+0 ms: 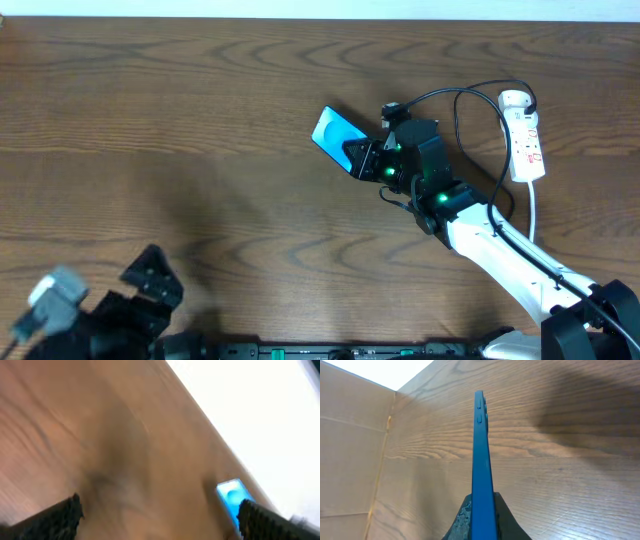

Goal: Plug charger to phone and switch on socket

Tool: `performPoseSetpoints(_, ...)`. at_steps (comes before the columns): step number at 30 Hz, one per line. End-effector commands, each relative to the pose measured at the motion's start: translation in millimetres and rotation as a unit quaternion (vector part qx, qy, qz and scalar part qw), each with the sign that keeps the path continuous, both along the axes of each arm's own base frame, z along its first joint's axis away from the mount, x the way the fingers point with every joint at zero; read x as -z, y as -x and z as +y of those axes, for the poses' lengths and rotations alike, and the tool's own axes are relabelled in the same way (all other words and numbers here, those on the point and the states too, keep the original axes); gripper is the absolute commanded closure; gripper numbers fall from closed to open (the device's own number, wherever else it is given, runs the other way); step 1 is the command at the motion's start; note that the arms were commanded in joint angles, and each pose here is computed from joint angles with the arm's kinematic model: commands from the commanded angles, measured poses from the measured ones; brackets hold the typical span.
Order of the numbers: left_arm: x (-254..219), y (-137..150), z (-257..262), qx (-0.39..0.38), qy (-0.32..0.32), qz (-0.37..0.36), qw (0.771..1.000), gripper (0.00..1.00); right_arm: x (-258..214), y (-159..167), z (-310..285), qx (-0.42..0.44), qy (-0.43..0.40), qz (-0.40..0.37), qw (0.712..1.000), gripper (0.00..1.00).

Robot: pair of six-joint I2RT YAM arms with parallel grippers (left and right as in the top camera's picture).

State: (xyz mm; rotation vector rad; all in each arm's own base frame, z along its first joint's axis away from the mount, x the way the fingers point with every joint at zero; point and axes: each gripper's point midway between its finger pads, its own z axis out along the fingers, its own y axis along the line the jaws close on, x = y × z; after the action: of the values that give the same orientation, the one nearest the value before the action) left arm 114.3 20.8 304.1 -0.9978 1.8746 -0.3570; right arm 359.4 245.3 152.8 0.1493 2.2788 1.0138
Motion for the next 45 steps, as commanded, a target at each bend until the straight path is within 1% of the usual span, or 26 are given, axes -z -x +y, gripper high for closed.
performPoseSetpoints(1,27.6,-27.0,21.0,-0.124,0.128,-0.056,0.982,0.0,-11.8,8.7,14.7,-0.037,-0.036,0.008,0.999,0.99)
performPoseSetpoints(3,50.7,-44.5,22.4,-0.142,0.173,-0.049,0.973,0.0,-12.6,11.7,17.5,-0.047,-0.041,0.011,0.998,0.99)
performPoseSetpoints(4,67.0,-55.6,20.4,-0.149,0.206,-0.039,0.966,0.0,-12.9,12.7,18.3,-0.051,-0.043,0.012,0.998,0.99)
performPoseSetpoints(5,86.7,-70.1,13.7,-0.149,0.255,-0.027,0.955,0.01,-13.1,13.9,19.4,-0.055,-0.045,0.013,0.997,0.99)
performPoseSetpoints(6,109.7,-91.6,-1.9,-0.126,0.321,-0.01,0.939,0.0,-13.3,14.5,19.9,-0.056,-0.046,0.014,0.997,0.99)
performPoseSetpoints(7,122.7,-108.5,-16.3,-0.09,0.36,0.0,0.928,0.01,-13.3,14.6,19.9,-0.057,-0.046,0.014,0.997,0.99)
performPoseSetpoints(10,144.5,-142.1,-51.7,0.019,0.432,0.017,0.902,0.0,-13.5,14.3,19.8,-0.056,-0.046,0.014,0.997,0.99)
performPoseSetpoints(11,150.0,-149.7,-61.8,0.053,0.45,0.024,0.891,0.0,-13.9,13.8,19.7,-0.053,-0.049,0.016,0.997,0.99)
performPoseSetpoints(12,152.5,-153.0,-66.9,0.07,0.459,0.03,0.885,0.0,-14.2,13.3,19.6,-0.049,-0.052,0.019,0.997,0.99)
performPoseSetpoints(14,157.6,-161.5,-83.2,0.122,0.49,0.054,0.862,0.0,-17.8,11.2,20.5,-0.025,-0.082,0.044,0.995,0.99)
performPoseSetpoints(15,157.3,-164.6,-87.5,0.139,0.498,0.058,0.854,0.0,-19.1,10.9,21.2,-0.018,-0.092,0.052,0.994,0.99)
performPoseSetpoints(17,154.6,-172.6,-95.9,0.182,0.512,0.058,0.838,0.0,-26.5,9.8,26.5,0.008,-0.137,0.082,0.987,0.99)
performPoseSetpoints(20,149.9,-186.3,-110.8,0.229,0.544,0.059,0.805,0.0,-40.0,10.1,40.9,0.056,-0.211,0.128,0.968,0.99)
performPoseSetpoints(22,148.0,-190.9,-120.0,0.248,0.544,0.056,0.799,0.0,-43.0,14.0,49.6,0.064,-0.224,0.134,0.963,0.99)
performPoseSetpoints(28,135.2,-193.7,-134.5,0.288,0.523,0.031,0.802,0.0,-41.7,34.3,74.5,0.067,-0.237,0.163,0.955,0.99)
performPoseSetpoints(29,131.3,-194.2,-136.3,0.296,0.519,0.023,0.802,0.05,-41.3,37.1,78.1,0.07,-0.234,0.159,0.957,0.99)
performPoseSetpoints(31,125.8,-195.6,-137.8,0.302,0.517,0.014,0.801,0.1,-41.0,42.1,83.6,0.072,-0.237,0.165,0.955,0.99)
performPoseSetpoints(36,117.4,-200.4,-136.2,0.295,0.524,-0.002,0.799,0.11,-41.3,56.6,97.0,0.077,-0.266,0.214,0.937,0.99)
performPoseSetpoints(37,117.2,-200.7,-136.0,0.294,0.524,-0.003,0.799,0.17,-41.1,60.8,100.4,0.077,-0.272,0.226,0.932,0.99)
performPoseSetpoints(38,117.3,-200.9,-135.9,0.293,0.524,-0.003,0.8,0.19,-41.2,63.1,102.4,0.077,-0.276,0.234,0.929,0.99)
performPoseSetpoints(39,117.3,-200.9,-135.9,0.293,0.525,-0.003,0.799,0.24,-41.1,67.7,106.0,0.08,-0.284,0.252,0.922,0.99)
performPoseSetpoints(40,117.3,-200.9,-135.9,0.293,0.525,-0.003,0.799,0.27,-41.3,71.3,109.0,0.083,-0.292,0.266,0.915,0.99)
performPoseSetpoints(41,117.3,-201.0,-135.8,0.293,0.525,-0.003,0.799,0.28,-41.2,74.8,111.6,0.084,-0.298,0.279,0.909,0.99)
performPoseSetpoints(42,117.4,-201.3,-135.5,0.292,0.525,-0.003,0.8,0.33,-41.4,78.4,114.1,0.084,-0.303,0.293,0.903,0.99)
performPoseSetpoints(45,117.4,-201.4,-135.5,0.289,0.528,-0.002,0.799,0.36,-41.9,85.8,119.0,0.073,-0.307,0.311,0.896,0.99)
